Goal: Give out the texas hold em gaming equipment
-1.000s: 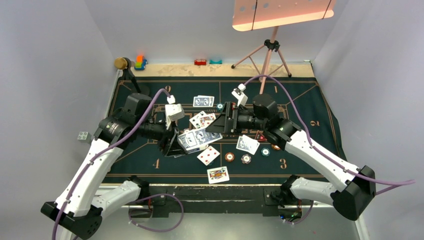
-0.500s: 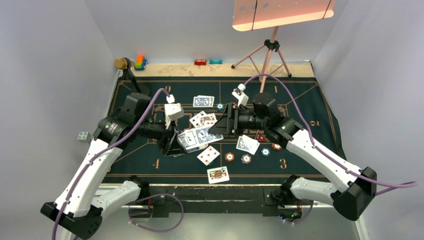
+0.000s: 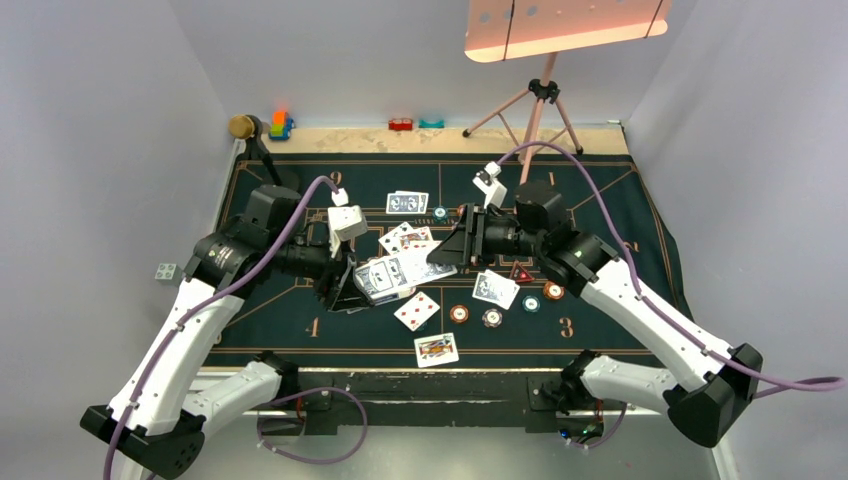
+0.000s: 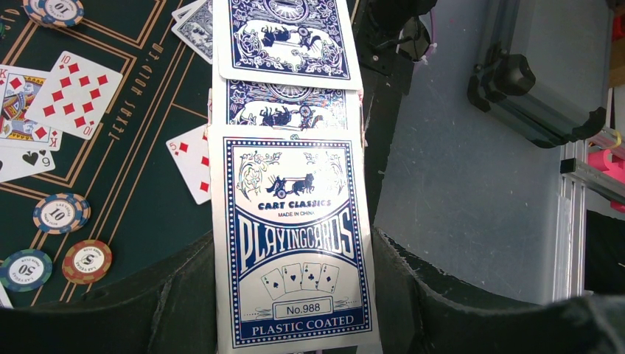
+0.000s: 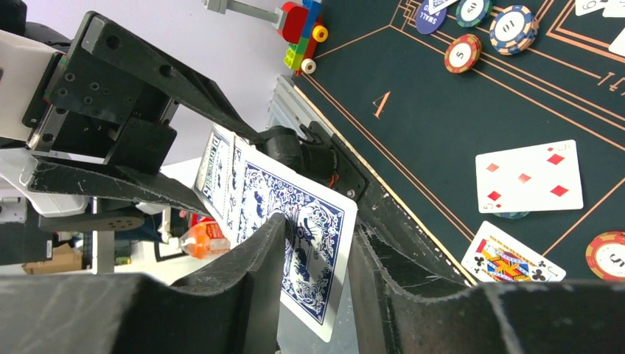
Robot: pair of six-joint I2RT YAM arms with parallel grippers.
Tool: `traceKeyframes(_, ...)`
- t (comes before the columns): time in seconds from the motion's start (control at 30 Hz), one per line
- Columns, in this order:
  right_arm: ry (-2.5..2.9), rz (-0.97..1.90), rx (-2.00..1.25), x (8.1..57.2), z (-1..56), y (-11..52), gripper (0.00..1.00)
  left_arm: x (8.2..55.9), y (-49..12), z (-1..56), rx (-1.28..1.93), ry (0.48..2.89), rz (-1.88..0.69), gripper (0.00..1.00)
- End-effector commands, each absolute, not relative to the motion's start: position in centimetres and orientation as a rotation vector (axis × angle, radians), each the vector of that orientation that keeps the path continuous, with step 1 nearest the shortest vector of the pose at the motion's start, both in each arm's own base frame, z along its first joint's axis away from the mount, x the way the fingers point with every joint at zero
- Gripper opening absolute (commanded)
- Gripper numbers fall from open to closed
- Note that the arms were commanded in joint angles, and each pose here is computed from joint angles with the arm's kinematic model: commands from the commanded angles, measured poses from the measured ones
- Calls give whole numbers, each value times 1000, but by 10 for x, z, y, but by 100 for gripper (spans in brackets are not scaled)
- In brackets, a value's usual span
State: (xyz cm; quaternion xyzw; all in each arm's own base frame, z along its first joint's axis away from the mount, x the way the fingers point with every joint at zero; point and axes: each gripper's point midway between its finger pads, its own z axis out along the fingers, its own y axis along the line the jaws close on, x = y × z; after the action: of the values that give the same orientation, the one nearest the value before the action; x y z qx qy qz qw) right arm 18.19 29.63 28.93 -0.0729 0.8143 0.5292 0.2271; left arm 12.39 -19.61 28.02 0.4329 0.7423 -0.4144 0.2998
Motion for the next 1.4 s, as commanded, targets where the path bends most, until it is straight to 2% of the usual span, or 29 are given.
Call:
traceKeyframes(0.0,2162,1451,-225,184,315,288,37,124,-199,303,1160,1873,-1097,0)
traceKeyframes(0.4,2142,1441,-227,186,322,282,26,124,-199,303,1160,1875,-1098,0)
traceKeyframes(1.1,2100,1418,-213,188,342,266,1,124,-198,303,1161,1878,-1092,0)
traceKeyframes(1.37,2094,1438,-214,187,342,267,2,123,-198,304,1159,1875,-1095,0)
